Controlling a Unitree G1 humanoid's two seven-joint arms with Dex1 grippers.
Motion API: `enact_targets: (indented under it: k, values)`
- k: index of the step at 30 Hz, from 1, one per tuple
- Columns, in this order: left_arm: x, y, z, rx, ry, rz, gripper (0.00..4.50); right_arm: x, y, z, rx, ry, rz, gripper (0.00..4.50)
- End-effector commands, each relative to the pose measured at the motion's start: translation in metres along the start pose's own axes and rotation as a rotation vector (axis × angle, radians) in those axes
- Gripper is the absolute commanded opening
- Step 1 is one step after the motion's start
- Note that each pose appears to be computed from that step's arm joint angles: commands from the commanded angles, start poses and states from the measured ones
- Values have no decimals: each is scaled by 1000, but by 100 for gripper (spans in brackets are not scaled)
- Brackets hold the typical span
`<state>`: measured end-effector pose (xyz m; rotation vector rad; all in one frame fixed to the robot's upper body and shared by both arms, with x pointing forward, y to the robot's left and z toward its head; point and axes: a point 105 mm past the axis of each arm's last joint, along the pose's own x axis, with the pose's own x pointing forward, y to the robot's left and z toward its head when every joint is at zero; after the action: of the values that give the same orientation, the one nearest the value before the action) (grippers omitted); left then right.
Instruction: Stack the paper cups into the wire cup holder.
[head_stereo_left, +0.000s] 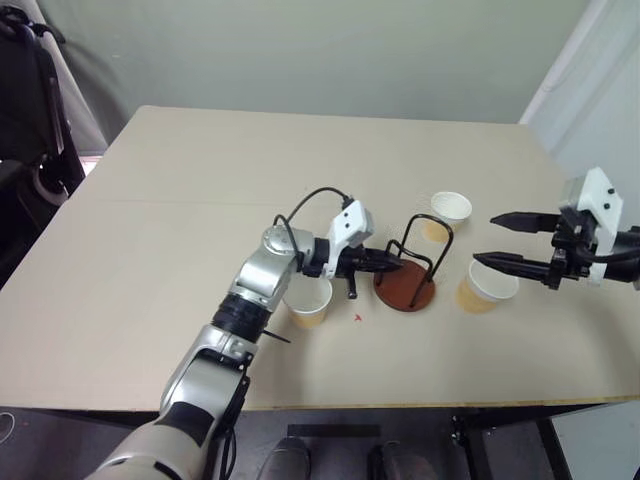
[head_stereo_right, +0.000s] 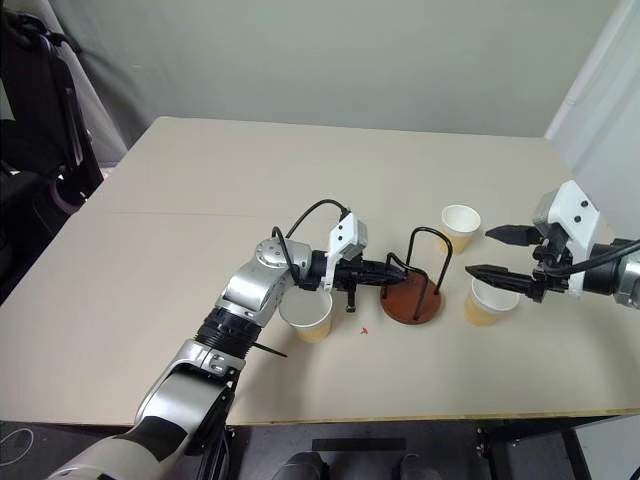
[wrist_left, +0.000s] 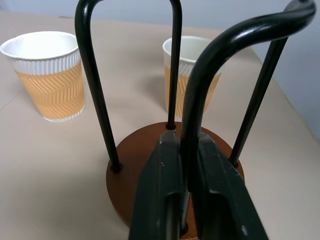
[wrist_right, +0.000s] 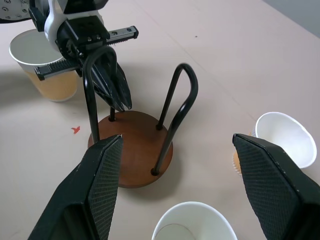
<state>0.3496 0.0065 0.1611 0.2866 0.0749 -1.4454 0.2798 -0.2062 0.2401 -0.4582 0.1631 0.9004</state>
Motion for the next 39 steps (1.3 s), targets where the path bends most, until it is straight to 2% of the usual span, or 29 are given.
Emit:
enact_targets:
  k: [1,8,9,13,22,30,39]
  values:
    - [1,-3,3,35,1,-4,161,-4,-4,11,-51,-21,-26,355]
    - [1,-2,2,39,3,-1,422,-3,-4,12,-53,-25,-26,355]
    - [0,-2,3,43,3,2,447,-3,-4,12,-53,-26,-25,355]
    - [-1,4,5,78,-3,46,447,-2,-3,13,-53,-30,-20,355]
    - [-24,27,22,97,-75,149,447,1,-5,14,-56,-39,-22,355]
    - [-49,48,25,102,-76,271,447,11,-14,16,-70,-54,-44,355]
    - [-54,47,27,88,-97,272,447,14,-17,16,-80,-56,-39,355]
